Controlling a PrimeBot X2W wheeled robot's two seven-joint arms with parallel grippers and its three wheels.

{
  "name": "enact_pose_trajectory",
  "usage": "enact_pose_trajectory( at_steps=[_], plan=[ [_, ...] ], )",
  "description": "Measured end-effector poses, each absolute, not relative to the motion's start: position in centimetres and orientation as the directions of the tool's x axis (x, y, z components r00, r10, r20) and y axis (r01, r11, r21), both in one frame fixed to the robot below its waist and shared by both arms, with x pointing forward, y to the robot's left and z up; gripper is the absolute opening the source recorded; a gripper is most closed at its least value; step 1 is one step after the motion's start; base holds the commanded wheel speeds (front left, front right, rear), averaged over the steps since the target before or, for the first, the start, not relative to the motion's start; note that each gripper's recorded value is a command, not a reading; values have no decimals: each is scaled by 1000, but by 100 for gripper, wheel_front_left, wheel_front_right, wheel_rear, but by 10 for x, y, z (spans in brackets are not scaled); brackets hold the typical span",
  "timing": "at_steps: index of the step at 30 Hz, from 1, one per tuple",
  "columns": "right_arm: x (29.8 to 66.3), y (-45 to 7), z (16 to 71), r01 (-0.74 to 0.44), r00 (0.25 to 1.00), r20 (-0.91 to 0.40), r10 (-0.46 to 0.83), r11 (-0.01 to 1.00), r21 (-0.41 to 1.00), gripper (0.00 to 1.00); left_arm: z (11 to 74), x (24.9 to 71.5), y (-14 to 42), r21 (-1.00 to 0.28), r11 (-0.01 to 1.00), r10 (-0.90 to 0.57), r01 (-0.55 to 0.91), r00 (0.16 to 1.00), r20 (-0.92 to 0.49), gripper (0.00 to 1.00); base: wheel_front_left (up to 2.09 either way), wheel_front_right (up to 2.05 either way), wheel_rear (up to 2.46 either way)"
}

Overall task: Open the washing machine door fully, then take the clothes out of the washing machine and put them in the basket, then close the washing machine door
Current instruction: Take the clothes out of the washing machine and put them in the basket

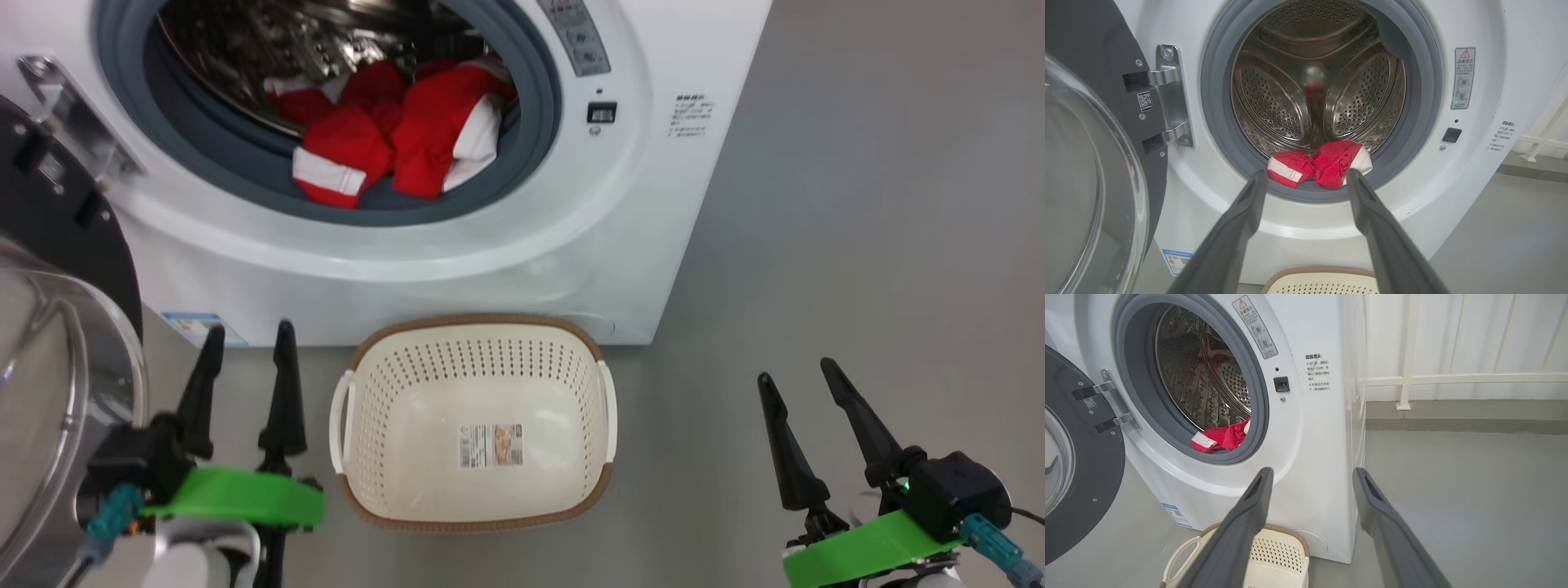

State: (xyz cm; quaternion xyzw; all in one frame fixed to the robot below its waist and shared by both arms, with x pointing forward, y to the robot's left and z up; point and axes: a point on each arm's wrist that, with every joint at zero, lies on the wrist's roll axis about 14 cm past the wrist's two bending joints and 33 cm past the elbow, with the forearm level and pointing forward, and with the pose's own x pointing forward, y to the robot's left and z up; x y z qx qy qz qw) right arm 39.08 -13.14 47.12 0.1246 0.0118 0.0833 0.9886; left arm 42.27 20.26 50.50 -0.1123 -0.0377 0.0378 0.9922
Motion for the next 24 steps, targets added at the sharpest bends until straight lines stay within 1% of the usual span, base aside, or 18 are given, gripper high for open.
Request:
enact_pose_trajectory(
  at_steps=[8,21,24],
  plan=[
    [414,-127,451,-164,983,-42,180,954,250,100,504,480,200,-233,971,69,-51,995,70,100,0,0,0],
    [436,-126,424,-161,978,-90,187,958,236,100,495,549,185,-248,969,16,0,998,64,100,0,0,0],
    [439,-127,417,-162,977,-105,187,963,214,100,487,562,185,-256,967,19,-5,999,51,100,0,0,0]
  ],
)
